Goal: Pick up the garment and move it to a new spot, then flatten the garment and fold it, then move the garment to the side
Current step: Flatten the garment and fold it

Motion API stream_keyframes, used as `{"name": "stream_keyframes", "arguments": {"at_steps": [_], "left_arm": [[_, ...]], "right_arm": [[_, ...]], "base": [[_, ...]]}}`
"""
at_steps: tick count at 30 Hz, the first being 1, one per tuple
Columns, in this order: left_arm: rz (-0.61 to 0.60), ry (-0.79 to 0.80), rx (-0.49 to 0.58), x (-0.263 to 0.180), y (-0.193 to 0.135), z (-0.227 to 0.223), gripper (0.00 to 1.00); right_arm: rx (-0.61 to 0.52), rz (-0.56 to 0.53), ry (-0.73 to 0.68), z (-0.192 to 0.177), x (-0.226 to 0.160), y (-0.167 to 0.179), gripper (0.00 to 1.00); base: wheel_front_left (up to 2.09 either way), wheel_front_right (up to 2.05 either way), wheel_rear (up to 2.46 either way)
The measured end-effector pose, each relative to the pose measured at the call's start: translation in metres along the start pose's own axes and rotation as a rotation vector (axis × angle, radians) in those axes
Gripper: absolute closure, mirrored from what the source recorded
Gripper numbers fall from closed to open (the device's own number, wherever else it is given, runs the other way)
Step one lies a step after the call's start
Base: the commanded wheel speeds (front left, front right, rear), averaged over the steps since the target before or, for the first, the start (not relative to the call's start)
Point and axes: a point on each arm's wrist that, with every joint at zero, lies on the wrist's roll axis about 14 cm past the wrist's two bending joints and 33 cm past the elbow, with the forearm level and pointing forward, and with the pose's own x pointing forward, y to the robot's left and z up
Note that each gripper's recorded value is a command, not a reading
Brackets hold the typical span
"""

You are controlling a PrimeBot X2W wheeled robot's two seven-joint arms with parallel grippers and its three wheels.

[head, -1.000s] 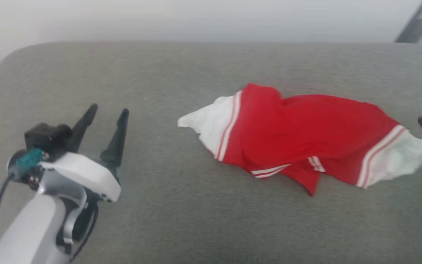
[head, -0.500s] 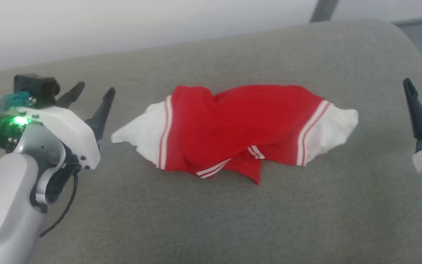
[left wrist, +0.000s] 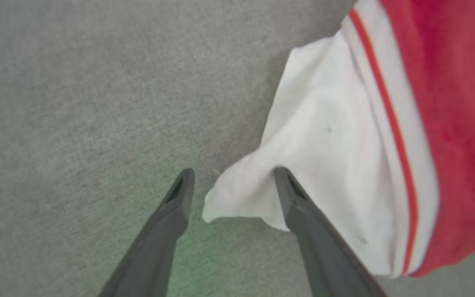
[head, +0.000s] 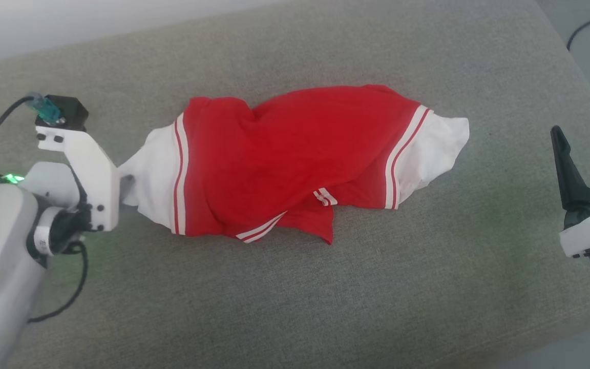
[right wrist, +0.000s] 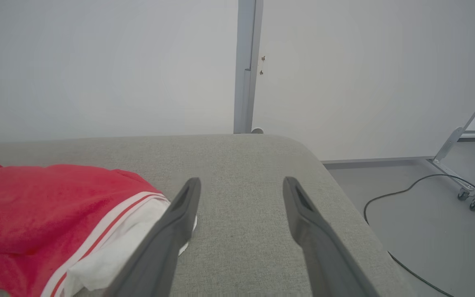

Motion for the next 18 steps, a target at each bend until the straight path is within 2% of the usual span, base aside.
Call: {"name": "stream_keyframes", "arguments": {"at_steps": [5, 8, 9, 10, 11, 18], "left_arm": [[0.058, 0.104, -0.024, 0.015, 0.016, -0.014, 0.00], [0.046, 0.144, -0.053, 0.021, 0.014, -0.018, 0.00], [0.040, 0.148, -0.070, 0.023, 0.013, -0.018, 0.17], [0.038, 0.153, -0.078, 0.025, 0.012, -0.019, 0.65], [0.036, 0.159, -0.083, 0.027, 0.012, -0.020, 1.00], [0.007, 0.186, -0.128, 0.026, 0.007, -0.024, 1.00]], "right_arm": [[0.007, -0.009, 0.026, -0.009, 0.003, -0.002, 0.00], [0.004, -0.006, 0.027, -0.010, 0.007, -0.001, 0.00], [0.005, -0.005, 0.027, -0.010, 0.009, -0.001, 0.00], [0.008, -0.005, 0.025, -0.010, 0.010, -0.001, 0.00], [0.007, -0.005, 0.026, -0.010, 0.011, -0.002, 0.00], [0.009, 0.002, 0.018, -0.009, 0.021, 0.000, 0.00]], "base": [[0.00, 0.00, 0.00], [0.00, 0.00, 0.00], [0.00, 0.00, 0.00], [0.00, 0.00, 0.00], [0.00, 0.00, 0.00], [0.00, 0.00, 0.00]]}}
